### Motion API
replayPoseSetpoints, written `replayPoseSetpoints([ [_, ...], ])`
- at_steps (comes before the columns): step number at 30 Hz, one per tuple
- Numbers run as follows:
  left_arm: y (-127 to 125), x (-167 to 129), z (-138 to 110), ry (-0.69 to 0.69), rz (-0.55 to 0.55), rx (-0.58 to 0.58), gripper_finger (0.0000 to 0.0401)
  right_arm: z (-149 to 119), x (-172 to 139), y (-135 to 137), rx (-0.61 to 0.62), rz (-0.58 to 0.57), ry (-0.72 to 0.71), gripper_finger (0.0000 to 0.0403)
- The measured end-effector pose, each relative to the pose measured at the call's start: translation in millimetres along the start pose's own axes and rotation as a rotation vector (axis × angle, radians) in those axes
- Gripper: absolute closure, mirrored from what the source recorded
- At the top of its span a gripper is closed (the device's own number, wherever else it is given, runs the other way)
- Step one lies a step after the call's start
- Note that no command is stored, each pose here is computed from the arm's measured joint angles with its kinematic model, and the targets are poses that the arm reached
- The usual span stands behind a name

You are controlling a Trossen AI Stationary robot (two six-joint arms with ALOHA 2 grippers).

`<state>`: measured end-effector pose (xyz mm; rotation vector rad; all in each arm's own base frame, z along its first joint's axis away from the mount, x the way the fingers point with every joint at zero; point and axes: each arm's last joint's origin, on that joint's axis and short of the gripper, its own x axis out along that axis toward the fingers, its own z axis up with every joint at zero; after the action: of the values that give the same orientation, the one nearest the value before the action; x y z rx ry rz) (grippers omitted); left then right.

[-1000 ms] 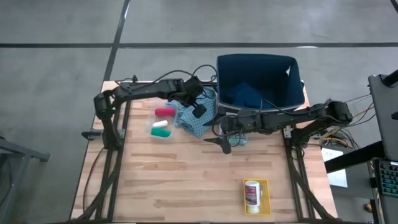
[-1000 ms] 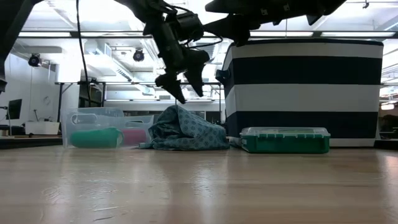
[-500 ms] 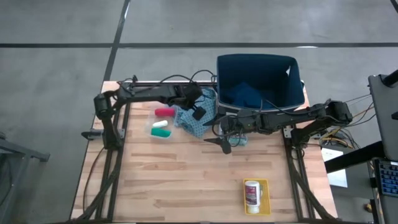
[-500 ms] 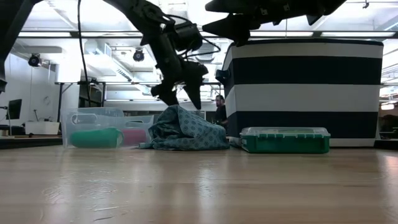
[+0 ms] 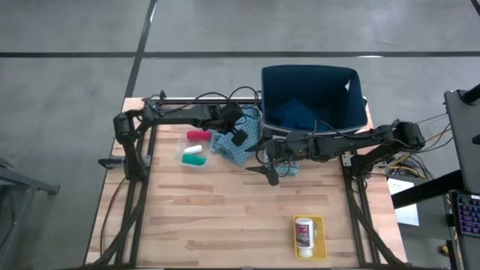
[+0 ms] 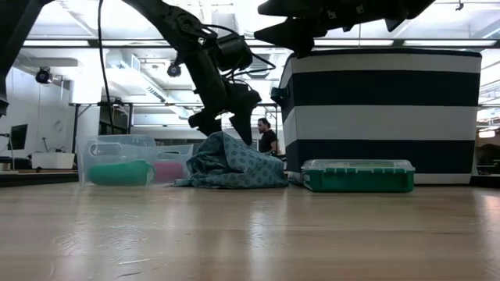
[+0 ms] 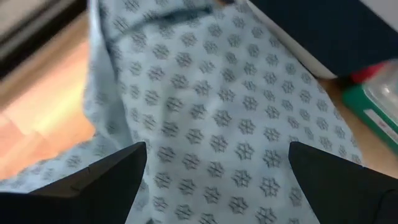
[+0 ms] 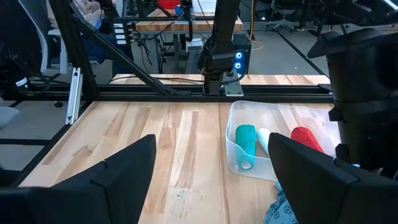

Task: Pick & place medical supplies in basket/bin
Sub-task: Put the light blue patient gown into the blue bin

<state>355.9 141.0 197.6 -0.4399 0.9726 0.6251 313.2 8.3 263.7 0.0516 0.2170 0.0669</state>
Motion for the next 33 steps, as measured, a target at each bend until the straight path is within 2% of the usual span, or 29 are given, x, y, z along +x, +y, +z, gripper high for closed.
replayPoseSetpoints([
  [10,-12.4,6.0,-11.1,-0.005,-0.075,0.026,0.0001,0.0,0.0,0.0,-0.001,0.000,0.000,0.0092],
  [20,-9.1,21.8,-34.5,0.008,-0.071,-0.027,0.0001,0.0,0.0,-0.1,-0.003,0.000,0.000,0.0085],
  [33,-8.6,32.1,-55.4,-0.002,-0.072,-0.039,0.0001,0.0,0.0,-0.1,0.000,0.000,0.000,0.0100],
])
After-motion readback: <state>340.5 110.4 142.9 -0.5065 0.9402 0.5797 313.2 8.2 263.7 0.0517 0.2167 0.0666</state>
